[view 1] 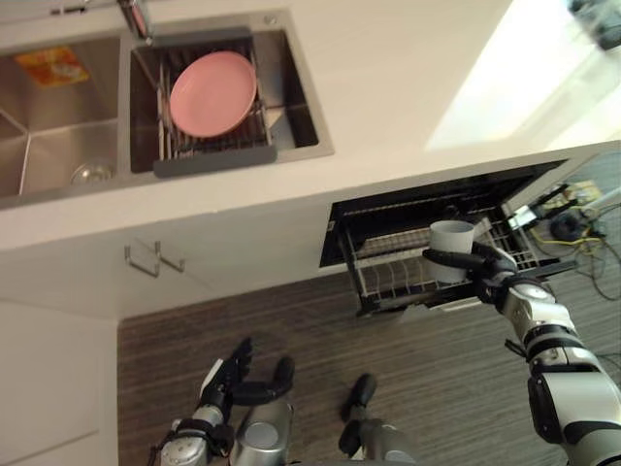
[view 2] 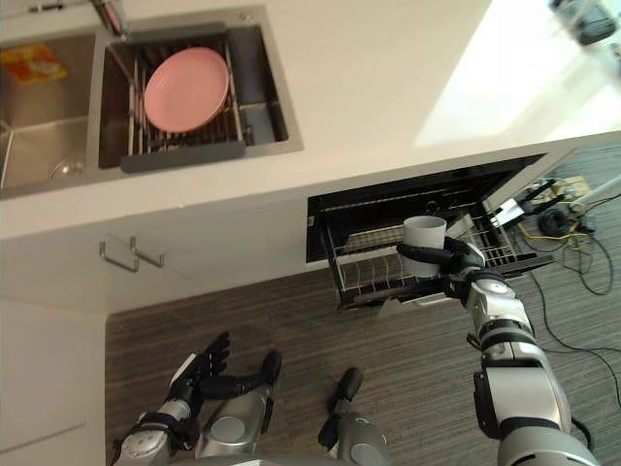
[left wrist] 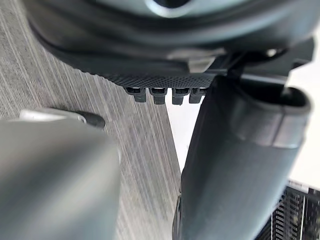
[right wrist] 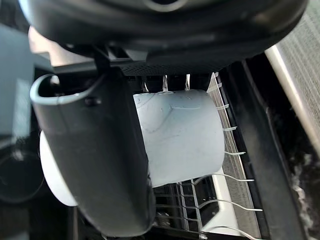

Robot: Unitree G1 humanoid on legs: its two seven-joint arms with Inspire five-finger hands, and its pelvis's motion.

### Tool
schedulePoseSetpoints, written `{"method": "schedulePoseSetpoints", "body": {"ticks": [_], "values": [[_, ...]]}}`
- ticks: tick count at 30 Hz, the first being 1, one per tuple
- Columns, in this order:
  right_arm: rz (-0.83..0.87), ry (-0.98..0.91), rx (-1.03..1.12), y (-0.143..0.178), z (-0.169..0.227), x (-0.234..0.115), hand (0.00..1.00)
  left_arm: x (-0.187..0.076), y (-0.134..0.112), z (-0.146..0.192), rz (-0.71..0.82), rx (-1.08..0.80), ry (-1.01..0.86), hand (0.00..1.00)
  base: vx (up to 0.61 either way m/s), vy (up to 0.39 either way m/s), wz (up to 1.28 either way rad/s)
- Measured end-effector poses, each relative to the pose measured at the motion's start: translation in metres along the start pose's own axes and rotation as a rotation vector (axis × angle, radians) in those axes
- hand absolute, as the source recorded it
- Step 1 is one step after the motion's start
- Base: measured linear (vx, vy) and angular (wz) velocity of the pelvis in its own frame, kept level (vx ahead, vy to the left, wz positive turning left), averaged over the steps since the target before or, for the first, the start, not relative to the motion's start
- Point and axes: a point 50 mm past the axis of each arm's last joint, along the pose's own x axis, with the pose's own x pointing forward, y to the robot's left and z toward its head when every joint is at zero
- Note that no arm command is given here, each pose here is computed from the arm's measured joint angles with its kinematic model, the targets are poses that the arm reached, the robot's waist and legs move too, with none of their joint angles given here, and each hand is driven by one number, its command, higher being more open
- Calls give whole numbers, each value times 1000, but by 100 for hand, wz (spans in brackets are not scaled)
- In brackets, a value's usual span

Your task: Walk over to the sink, pick up the cup, carry it to the dishwasher, place the cup inside the dishwasher, then close the dishwasher door

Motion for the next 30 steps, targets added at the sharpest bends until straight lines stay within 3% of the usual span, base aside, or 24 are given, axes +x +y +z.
{"method": "schedulePoseSetpoints", "body": {"ticks": [5,15,23,30], "values": [[156,158,-166,11,-11,0,0,-1,7,2,26,-11,2,100,96,7,22],[332,319,-199,35,-69,-9,0,0,0,14,-28,6,8,100,10,21,2],[421,531,-104,48,-162,-45,0,-21,0,-23,-49,9,160,100,14,7,-4],[406,543,-72,53,-178,-55,0,-33,1,-46,-45,5,254,100,-4,8,-8]]}}
